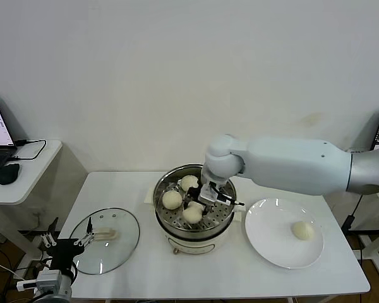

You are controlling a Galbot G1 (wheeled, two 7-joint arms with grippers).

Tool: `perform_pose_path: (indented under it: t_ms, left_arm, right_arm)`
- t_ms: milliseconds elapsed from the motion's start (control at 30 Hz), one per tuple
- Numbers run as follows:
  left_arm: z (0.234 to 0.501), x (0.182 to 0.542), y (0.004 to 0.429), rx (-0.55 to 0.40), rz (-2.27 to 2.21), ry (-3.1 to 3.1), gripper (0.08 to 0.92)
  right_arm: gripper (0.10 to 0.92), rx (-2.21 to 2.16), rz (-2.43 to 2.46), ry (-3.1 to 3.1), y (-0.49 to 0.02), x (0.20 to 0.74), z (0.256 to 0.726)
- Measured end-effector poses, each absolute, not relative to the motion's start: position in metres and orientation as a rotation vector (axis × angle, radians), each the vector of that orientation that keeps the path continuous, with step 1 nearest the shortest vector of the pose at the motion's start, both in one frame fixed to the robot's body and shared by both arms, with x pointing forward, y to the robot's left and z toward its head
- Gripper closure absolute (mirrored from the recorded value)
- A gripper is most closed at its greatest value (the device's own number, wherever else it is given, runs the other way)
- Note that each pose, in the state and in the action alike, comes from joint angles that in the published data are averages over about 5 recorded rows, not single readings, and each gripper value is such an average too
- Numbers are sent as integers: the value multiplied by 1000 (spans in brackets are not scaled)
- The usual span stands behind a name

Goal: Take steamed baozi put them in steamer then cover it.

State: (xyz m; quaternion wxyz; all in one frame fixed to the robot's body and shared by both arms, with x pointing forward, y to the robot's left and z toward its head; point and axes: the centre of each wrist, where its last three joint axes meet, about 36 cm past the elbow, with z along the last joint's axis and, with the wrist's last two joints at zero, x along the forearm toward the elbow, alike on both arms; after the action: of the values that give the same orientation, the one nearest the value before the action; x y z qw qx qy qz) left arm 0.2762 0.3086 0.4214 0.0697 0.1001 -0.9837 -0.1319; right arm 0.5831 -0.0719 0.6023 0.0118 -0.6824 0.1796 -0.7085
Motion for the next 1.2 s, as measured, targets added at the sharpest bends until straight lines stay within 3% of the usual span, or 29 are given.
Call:
perform_pose_path:
  t_ms: [367, 767, 1200]
  left_arm:
    - [422, 276, 308, 304, -396, -2965, 177]
    - [429, 281, 314, 291, -423, -2976, 177]
    - [428, 286, 312, 232, -441, -2980, 177]
  right_arm:
    - [212, -2069, -2219, 504, -73, 587, 609]
    - [200, -2017, -2353, 1016, -127, 595, 665]
    - [200, -1951, -2340, 1980, -258, 572, 668]
